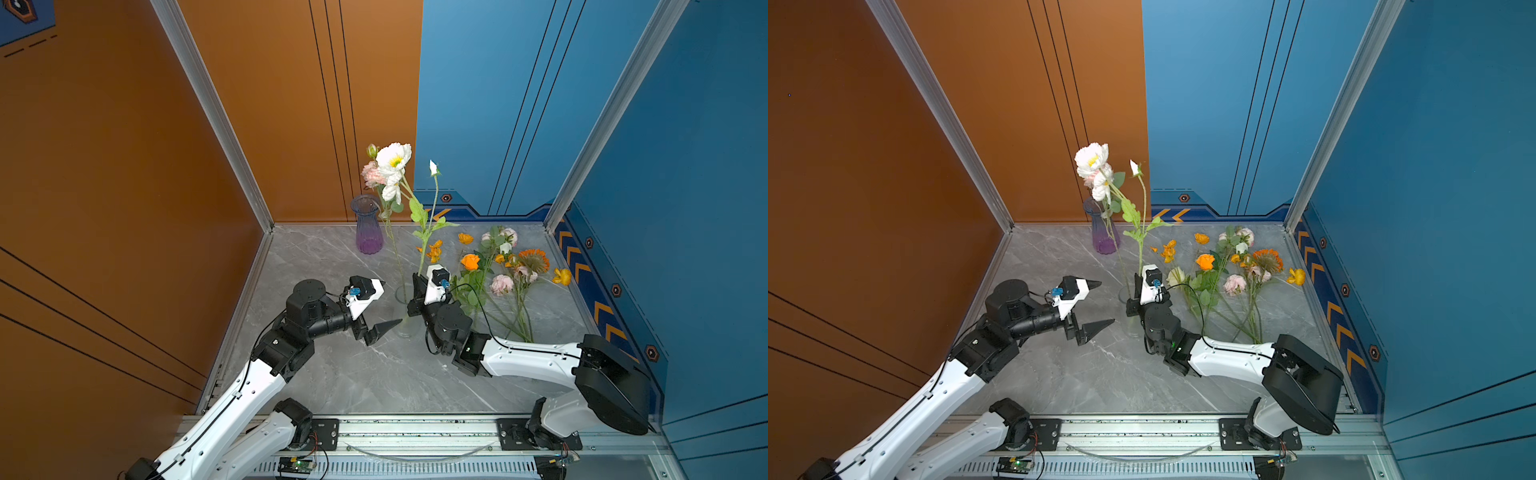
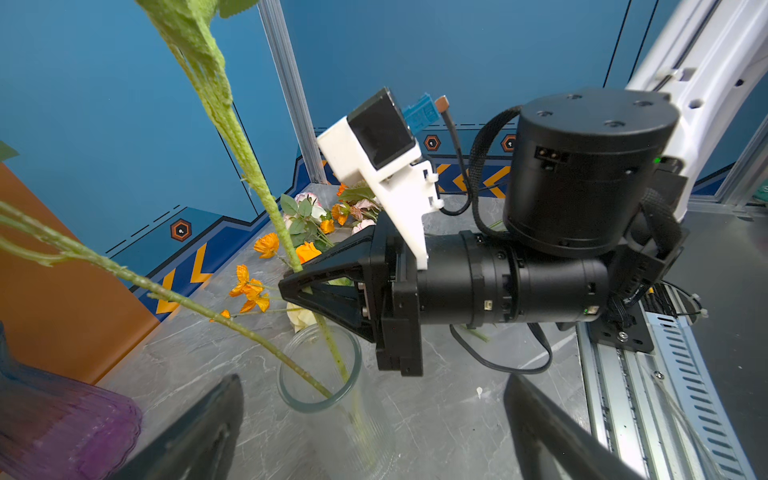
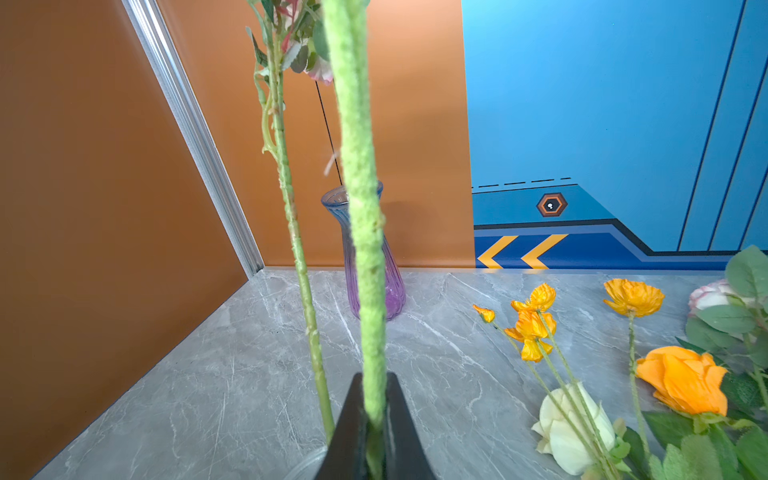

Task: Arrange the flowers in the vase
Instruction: 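Open the right gripper and draw it back from the clear vase, then reach the right gripper into the pile and grasp orange poppy stems, then lift the orange poppy stems and lower them into the clear vase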

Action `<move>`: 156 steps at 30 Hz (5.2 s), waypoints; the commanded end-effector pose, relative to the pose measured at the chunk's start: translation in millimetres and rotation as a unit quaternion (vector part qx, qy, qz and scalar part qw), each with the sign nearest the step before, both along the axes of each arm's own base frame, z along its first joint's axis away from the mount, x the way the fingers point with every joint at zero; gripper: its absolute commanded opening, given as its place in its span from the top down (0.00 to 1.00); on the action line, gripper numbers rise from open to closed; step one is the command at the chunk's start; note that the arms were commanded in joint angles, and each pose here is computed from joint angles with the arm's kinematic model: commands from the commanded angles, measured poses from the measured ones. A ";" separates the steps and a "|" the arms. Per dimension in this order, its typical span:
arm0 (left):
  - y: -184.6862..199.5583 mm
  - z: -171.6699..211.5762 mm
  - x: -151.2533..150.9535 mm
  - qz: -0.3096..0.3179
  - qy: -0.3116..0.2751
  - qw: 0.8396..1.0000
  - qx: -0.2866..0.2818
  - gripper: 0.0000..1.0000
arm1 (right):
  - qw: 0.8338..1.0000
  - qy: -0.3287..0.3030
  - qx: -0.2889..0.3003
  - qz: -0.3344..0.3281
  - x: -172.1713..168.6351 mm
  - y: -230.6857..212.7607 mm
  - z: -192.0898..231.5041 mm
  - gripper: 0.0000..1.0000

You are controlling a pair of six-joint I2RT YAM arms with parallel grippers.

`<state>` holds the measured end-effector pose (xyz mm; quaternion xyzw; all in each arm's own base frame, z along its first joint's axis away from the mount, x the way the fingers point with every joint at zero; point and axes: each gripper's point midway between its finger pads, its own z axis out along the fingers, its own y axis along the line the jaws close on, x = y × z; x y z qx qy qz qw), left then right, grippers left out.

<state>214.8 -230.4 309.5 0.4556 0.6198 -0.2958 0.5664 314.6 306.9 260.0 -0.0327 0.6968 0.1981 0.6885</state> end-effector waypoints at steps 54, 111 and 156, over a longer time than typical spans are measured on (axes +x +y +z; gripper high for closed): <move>-41.2 -32.9 -20.7 -0.061 0.021 0.997 0.036 0.02 | 0.987 0.111 -0.090 -0.073 -34.5 -123.5 -11.3 0.18; -54.6 -62.8 -22.3 -0.080 0.063 0.990 0.094 0.02 | 0.807 0.534 -0.253 0.007 12.2 -160.2 -245.5 0.73; 5.3 -8.4 -35.8 0.012 -0.022 0.999 0.032 0.02 | 0.987 -0.110 -0.063 0.100 -51.8 -74.6 183.6 0.98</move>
